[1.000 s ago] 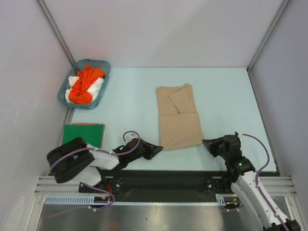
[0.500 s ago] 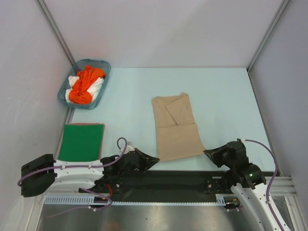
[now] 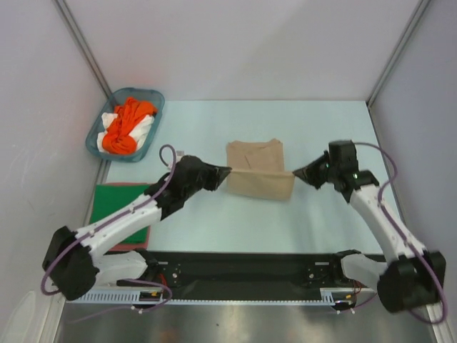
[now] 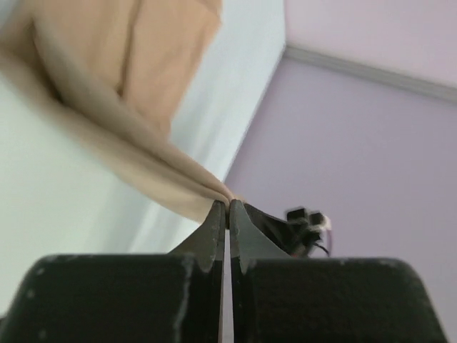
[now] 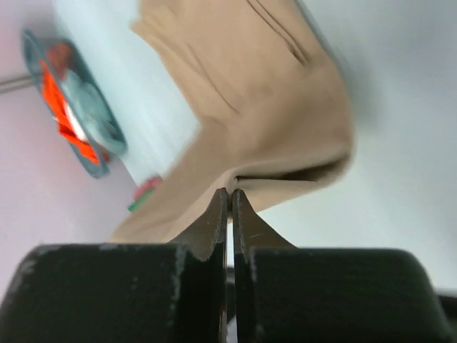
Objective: Fold and stack the t-shirts
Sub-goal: Fold the tshirt
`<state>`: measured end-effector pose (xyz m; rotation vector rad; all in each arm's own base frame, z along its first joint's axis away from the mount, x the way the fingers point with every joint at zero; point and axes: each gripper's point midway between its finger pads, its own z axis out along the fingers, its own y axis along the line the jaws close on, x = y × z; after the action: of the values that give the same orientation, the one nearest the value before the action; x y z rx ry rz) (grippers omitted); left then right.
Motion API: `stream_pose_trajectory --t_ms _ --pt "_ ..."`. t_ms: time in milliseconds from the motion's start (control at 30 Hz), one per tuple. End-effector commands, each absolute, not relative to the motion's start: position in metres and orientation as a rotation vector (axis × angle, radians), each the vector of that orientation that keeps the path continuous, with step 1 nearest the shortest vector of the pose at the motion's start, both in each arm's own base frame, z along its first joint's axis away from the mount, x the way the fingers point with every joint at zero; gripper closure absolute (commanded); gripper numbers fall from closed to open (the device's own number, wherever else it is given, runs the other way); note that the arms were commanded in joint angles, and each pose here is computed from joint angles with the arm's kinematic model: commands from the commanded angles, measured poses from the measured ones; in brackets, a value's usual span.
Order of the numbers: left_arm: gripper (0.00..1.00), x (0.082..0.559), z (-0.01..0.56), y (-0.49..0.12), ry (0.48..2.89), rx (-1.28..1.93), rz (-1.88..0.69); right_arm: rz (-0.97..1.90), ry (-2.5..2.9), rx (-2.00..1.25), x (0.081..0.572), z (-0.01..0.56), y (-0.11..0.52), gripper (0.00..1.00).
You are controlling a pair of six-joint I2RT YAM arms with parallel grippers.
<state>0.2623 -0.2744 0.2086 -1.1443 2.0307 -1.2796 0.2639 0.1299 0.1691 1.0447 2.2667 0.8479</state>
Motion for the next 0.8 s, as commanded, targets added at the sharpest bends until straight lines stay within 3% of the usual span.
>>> stream_pose_trajectory --t_ms 0,100,133,167,300,467,767 --pt "1.00 0.297 0.186 -0.272 2.122 -1.118 -1.202 0.957 2.205 0.840 0.339 0.201 0.141 1.00" --pt "1.00 0.341 0.207 -0.272 2.083 -1.064 -1.210 1.030 2.180 0.765 0.387 0.228 0.145 1.00" --pt "1.00 0.355 0.194 -0.272 2.119 -1.066 -1.179 1.022 2.243 0.791 0.404 0.204 0.147 1.00" --pt "1.00 0.370 0.205 -0.277 2.096 -1.044 -1.199 1.061 2.211 0.747 0.422 0.225 0.149 1.00" --pt "1.00 0.409 0.197 -0.282 2.116 -1.037 -1.189 1.082 2.231 0.743 0.466 0.216 0.148 1.00" --pt "1.00 0.450 0.182 -0.279 2.111 -1.070 -1.181 1.147 2.269 0.766 0.500 0.191 0.145 1.00" --pt "1.00 0.476 0.159 -0.258 2.086 -1.176 -1.136 1.214 2.305 0.751 0.534 0.171 0.155 1.00"
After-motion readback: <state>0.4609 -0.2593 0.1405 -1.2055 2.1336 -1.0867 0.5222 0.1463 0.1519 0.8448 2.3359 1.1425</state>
